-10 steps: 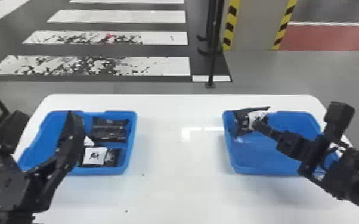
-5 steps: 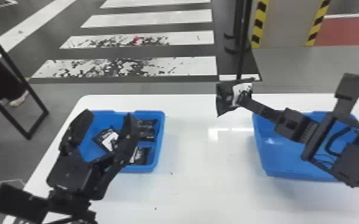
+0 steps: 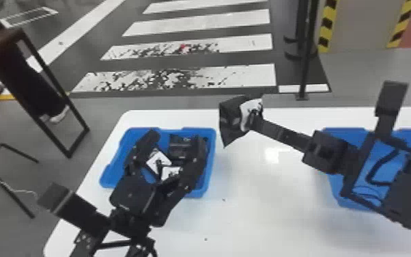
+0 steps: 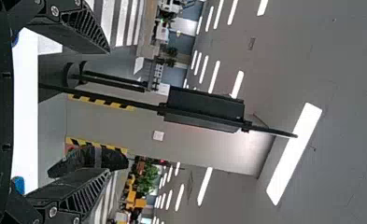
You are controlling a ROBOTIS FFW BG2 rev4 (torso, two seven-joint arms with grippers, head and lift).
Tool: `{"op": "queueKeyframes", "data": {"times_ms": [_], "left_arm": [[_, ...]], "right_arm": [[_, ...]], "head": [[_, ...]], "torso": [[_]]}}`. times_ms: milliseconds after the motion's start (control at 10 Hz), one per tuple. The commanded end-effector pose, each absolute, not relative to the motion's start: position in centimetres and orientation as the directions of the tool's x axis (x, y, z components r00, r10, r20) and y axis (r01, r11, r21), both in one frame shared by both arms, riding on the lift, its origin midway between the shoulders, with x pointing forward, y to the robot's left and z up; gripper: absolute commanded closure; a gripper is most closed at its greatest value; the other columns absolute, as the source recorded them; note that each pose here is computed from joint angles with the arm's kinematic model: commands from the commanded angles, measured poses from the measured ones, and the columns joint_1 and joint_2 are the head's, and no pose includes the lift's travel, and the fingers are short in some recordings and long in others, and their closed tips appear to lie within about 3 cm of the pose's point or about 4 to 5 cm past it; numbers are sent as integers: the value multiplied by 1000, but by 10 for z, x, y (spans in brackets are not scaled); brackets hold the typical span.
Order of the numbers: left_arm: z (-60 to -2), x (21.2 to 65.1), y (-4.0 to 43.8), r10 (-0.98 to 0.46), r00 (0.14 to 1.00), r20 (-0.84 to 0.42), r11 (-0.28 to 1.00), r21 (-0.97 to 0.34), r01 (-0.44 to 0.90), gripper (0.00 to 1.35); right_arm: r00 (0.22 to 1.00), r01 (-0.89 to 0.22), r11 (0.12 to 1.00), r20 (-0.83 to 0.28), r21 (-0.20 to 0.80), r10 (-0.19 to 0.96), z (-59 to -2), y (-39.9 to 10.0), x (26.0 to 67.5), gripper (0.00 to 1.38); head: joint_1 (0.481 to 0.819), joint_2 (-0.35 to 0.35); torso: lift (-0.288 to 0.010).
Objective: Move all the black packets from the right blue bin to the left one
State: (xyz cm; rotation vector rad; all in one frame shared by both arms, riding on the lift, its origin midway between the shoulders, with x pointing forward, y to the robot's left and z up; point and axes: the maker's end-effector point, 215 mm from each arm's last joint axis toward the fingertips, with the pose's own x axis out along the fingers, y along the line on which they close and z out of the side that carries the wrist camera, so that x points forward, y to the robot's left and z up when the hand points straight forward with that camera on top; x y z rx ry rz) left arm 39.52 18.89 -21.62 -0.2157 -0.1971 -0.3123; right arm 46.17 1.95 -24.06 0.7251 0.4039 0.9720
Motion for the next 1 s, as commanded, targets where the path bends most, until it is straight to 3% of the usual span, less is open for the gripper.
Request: {"op": "queueKeyframes", "data": {"times_ms": [0, 600, 700, 800, 900], "left_arm": [[-220, 397, 182, -302, 930, 211, 921, -189, 341, 134], [-215, 396, 175, -317, 922, 223, 911, -200, 362, 134], [-218, 397, 174, -327, 922, 209, 909, -198, 367, 268], [-212, 397, 174, -326, 920, 218, 915, -171, 365, 930], [-207, 397, 177, -319, 925, 209, 928, -130, 349, 1231]], "right_arm": [[461, -619, 313, 11, 720, 887, -238, 42, 444, 1179], [350, -620, 231, 1, 750, 937, -250, 84, 409, 1179], [337, -624, 223, 0, 748, 942, -249, 88, 405, 1179], [329, -624, 214, 5, 752, 944, -248, 90, 402, 1179], [333, -623, 213, 9, 753, 943, -248, 90, 403, 1179]], "head": [[695, 260], [695, 333], [695, 343], [695, 350], [695, 350]], "torso": [[-140], [-140], [-140], [-140], [-140]]}}
